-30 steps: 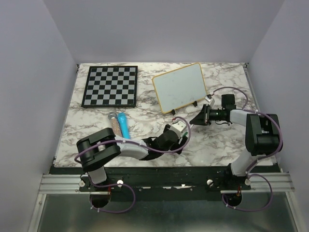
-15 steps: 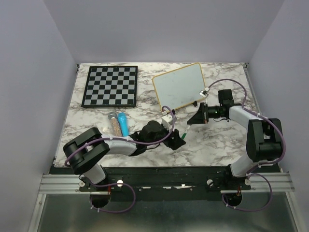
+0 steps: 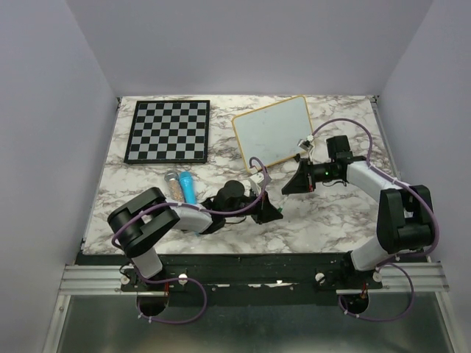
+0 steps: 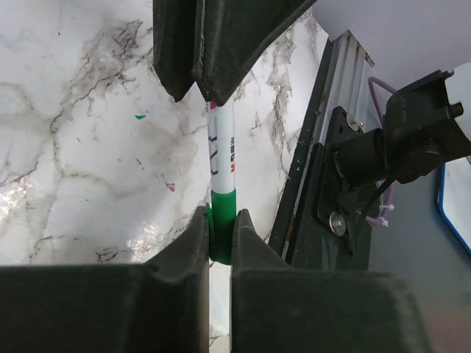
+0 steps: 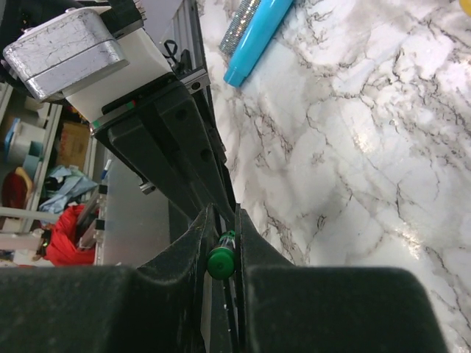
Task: Write a sentence on the whiteboard
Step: Pass from the right arm to the left, then open the pen cap of the whiteboard marker.
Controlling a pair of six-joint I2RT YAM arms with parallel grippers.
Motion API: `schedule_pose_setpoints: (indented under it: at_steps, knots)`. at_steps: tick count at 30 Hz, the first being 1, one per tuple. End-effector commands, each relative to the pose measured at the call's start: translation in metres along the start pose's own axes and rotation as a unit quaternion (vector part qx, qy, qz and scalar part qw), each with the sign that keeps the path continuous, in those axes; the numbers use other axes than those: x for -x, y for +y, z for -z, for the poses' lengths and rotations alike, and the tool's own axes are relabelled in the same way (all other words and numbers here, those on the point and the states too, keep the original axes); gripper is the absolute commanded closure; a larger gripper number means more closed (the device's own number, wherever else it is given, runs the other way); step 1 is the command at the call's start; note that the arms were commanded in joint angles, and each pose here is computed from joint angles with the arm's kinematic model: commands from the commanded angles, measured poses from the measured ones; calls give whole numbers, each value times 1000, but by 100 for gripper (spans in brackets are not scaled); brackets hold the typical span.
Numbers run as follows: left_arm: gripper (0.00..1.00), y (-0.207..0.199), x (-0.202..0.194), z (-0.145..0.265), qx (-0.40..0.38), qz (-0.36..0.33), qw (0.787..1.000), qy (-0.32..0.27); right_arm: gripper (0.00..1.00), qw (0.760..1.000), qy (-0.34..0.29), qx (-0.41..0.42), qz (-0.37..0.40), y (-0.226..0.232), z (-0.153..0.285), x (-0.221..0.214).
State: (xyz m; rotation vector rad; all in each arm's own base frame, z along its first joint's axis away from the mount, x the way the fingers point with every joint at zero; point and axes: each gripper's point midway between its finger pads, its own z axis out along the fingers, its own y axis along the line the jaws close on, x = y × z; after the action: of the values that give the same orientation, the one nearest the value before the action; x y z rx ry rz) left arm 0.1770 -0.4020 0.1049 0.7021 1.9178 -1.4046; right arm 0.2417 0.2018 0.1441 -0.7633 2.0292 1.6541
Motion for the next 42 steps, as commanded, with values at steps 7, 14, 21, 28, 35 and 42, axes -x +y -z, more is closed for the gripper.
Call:
schedule_pose_setpoints:
  at_steps: [7, 14, 21, 28, 35, 42]
  knots:
    - [100, -3, 8, 9, 4, -34, 999, 13, 25, 996, -4, -16, 90, 20, 6, 19]
    - [100, -10, 8, 32, 16, -89, 995, 35, 2, 985, -10, -41, 168, 42, 15, 24]
    - [100, -17, 17, 43, 21, -129, 991, 35, 2, 981, 17, 10, 194, 54, 1, 4]
    - [100, -20, 30, 40, 24, -135, 990, 15, 10, 978, 17, 73, 196, 82, -11, -3]
    - [100, -25, 45, 39, 24, -120, 991, -45, 25, 981, 9, 72, 181, 82, -15, -1]
    - [100, -28, 47, 36, 15, -104, 993, -57, 41, 981, 12, 78, 178, 86, -19, 1]
